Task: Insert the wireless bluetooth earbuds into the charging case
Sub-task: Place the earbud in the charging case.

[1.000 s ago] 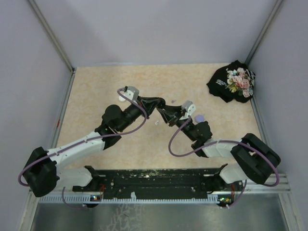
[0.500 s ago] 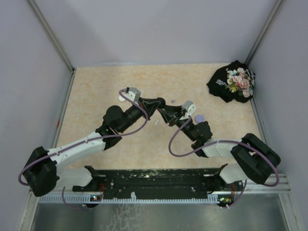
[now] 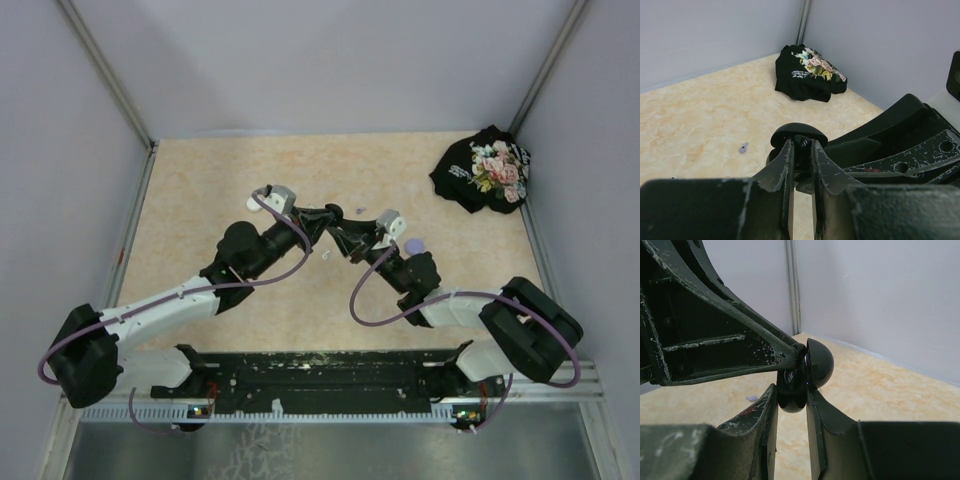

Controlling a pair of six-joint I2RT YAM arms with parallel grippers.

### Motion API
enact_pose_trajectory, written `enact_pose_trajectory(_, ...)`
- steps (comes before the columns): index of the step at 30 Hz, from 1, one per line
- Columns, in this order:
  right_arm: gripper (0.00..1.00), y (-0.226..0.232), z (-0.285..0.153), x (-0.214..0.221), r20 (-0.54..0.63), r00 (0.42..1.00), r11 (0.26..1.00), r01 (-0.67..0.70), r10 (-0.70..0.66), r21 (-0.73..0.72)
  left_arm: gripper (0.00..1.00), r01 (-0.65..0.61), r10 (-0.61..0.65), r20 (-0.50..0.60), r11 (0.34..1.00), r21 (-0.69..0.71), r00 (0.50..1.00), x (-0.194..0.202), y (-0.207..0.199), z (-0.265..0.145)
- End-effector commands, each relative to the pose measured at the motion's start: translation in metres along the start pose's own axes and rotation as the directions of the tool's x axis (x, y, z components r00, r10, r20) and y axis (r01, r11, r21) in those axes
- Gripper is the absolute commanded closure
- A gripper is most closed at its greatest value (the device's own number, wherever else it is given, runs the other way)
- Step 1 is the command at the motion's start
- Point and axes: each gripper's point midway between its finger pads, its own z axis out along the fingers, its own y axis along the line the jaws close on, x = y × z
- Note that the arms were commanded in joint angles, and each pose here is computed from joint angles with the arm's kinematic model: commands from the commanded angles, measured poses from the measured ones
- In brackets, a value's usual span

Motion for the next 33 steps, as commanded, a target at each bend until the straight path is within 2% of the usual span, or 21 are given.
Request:
enact_pose_trajectory(1,1.0,0.008,0.011,-0.033,0.11,0.994,0.999,-0.001,0.004,-0.032,0.88,0.0,0.0,-0.024,1.0,-0.011,1.0,0.006,0.0,-0.003)
enact_pose_trajectory(6,1.0,0.009,0.011,-0.031,0.106,0.994,0.999,-0.002,0.006,-0.038,0.74,0.012,-0.013,-0.023,1.0,-0.028,1.0,0.001,0.001,-0.003)
enact_pose_trajectory(15,1.0,0.011,0.011,-0.032,0.11,0.994,0.999,-0.003,0.008,-0.047,0.58,0.034,-0.034,0.008,0.999,-0.042,0.999,-0.014,0.001,-0.009)
enact_pose_trajectory(24,1.0,0.011,0.01,-0.03,0.101,0.995,0.999,-0.005,0.009,-0.045,0.48,0.072,-0.071,0.046,0.997,-0.022,0.996,-0.036,-0.007,-0.015)
enact_pose_trajectory(33,1.0,0.015,0.011,-0.028,0.091,0.996,0.998,-0.004,0.01,-0.07,0.36,0.065,-0.065,0.01,0.995,-0.07,0.998,-0.046,-0.001,-0.031)
